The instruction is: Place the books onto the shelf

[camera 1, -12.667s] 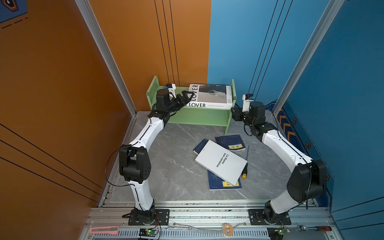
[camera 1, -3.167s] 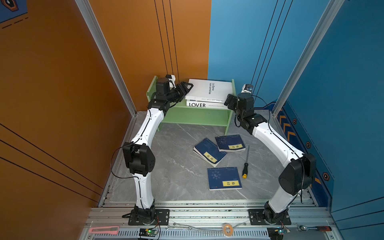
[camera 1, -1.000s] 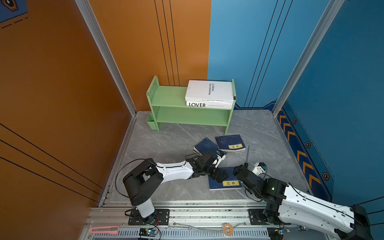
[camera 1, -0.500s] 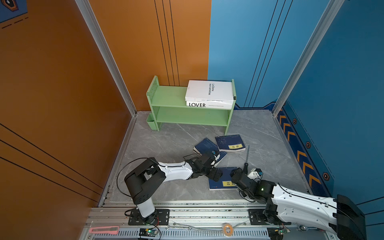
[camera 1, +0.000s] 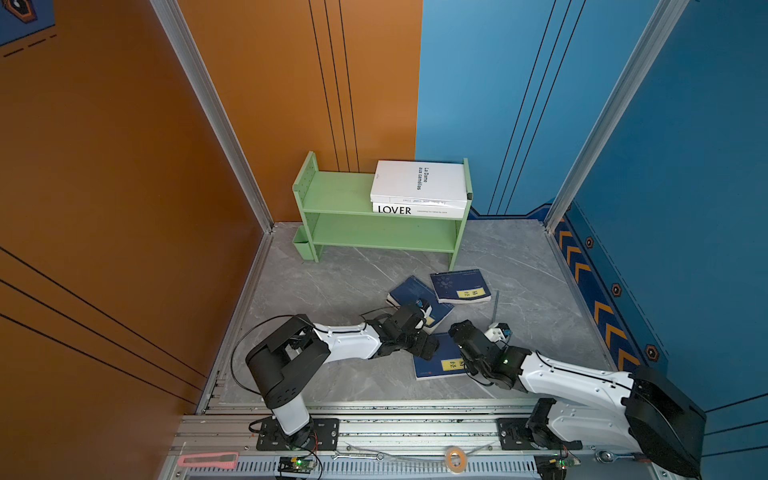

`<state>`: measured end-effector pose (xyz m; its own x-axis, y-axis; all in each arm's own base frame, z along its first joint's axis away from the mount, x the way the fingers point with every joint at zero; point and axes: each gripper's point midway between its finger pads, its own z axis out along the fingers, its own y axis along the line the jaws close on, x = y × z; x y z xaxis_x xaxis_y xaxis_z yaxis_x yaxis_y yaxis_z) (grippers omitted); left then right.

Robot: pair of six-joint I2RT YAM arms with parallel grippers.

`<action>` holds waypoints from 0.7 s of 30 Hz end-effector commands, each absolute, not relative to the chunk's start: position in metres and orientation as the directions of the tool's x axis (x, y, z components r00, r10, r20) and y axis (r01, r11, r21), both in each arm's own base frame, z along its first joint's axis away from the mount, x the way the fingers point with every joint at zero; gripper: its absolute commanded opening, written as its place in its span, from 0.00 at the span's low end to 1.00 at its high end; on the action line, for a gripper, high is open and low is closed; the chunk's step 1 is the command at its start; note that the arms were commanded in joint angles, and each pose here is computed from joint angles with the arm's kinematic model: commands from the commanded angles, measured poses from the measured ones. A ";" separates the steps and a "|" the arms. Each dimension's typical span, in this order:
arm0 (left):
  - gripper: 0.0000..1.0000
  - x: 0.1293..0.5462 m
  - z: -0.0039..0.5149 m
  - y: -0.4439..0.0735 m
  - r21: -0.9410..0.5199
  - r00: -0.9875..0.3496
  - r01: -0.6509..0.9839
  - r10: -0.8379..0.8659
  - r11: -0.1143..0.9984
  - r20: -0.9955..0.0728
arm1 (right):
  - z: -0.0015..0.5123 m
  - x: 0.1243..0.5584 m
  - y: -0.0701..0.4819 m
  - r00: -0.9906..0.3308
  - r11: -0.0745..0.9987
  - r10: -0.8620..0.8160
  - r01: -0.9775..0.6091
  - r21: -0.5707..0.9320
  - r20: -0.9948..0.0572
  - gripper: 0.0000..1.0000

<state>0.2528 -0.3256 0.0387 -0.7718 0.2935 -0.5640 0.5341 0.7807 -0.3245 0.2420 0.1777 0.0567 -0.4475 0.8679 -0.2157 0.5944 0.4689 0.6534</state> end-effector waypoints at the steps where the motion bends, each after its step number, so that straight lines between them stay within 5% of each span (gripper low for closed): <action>1: 1.00 0.242 0.016 -0.290 -0.335 -0.851 0.430 0.252 0.838 -0.461 | 0.045 0.247 0.196 -0.559 0.555 0.802 0.569 0.607 -0.210 0.99; 10: 1.00 0.244 0.030 -0.273 -0.348 -0.846 0.408 0.206 0.844 -0.491 | 0.074 0.239 0.172 -0.590 0.651 0.750 0.581 0.488 -0.298 1.00; 21: 0.98 0.250 0.024 -0.305 -0.355 -0.817 0.497 0.289 0.792 -0.499 | 0.061 0.180 0.154 -0.575 0.607 0.783 0.626 0.489 -0.236 1.00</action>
<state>0.2611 -0.2997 0.0400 -0.8047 0.2270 -0.5486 0.4710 0.8066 -0.3571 0.1986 0.1738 0.0825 -0.6010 0.7687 -0.2187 0.5645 0.6020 0.5648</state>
